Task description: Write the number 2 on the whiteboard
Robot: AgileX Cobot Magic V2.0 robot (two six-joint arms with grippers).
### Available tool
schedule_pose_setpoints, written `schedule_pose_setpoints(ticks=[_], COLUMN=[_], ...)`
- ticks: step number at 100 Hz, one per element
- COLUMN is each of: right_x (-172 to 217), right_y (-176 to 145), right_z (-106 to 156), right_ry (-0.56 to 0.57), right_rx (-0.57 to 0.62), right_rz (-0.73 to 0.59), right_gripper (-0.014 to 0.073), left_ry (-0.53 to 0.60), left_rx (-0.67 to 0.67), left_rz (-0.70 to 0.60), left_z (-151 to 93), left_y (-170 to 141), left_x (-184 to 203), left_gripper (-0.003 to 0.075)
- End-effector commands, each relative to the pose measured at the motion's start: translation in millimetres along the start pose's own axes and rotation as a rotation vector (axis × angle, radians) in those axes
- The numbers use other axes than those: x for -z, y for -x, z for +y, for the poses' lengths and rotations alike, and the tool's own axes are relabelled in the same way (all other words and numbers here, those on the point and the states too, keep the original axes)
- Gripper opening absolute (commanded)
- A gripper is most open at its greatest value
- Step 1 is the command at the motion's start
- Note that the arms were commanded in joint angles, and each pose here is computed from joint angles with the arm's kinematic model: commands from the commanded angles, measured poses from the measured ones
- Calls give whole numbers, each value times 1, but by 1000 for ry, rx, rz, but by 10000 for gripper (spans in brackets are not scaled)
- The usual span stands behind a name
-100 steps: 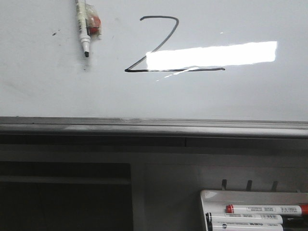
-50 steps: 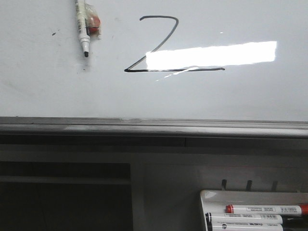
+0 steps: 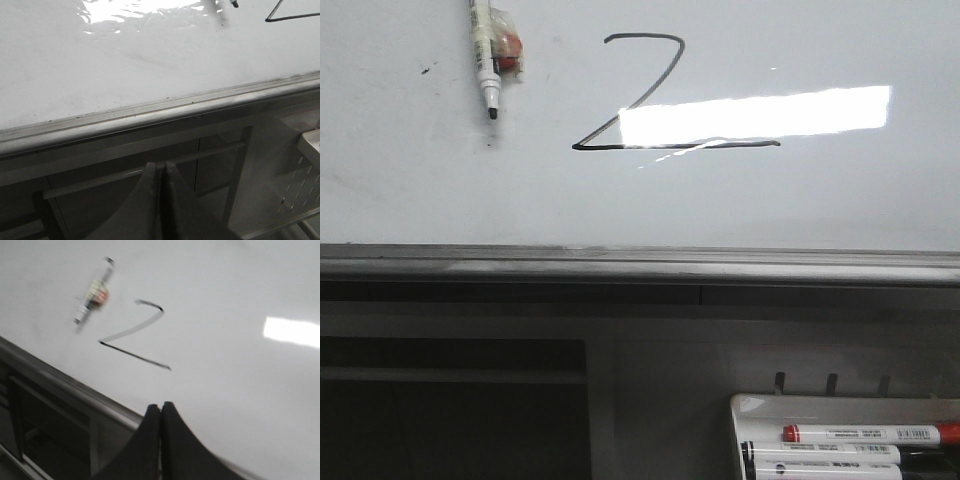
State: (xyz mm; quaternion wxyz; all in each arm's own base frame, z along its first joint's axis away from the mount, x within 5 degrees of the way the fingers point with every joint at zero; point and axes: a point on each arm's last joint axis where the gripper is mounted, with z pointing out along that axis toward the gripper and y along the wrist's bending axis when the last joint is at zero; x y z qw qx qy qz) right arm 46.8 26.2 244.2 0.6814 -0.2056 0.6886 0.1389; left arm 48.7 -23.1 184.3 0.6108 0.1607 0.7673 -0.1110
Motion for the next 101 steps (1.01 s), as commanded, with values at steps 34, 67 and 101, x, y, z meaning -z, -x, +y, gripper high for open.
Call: schedule_pose_setpoints(ticks=[34, 67, 101], right_x=[-1, 4, 4], right_y=[-67, -72, -72], right_z=[-21, -20, -20], right_ry=[-434, -448, -448], right_rx=[-121, -86, -86], right_rz=[172, 217, 217], right_gripper=[-71, -71, -71], left_ry=[15, 15, 15], left_rx=[25, 25, 25], left_rz=[-71, -71, -71], left_z=[1, 1, 1], left_y=[3, 3, 3], left_x=[1, 1, 1], left_gripper=[-20, -20, -20])
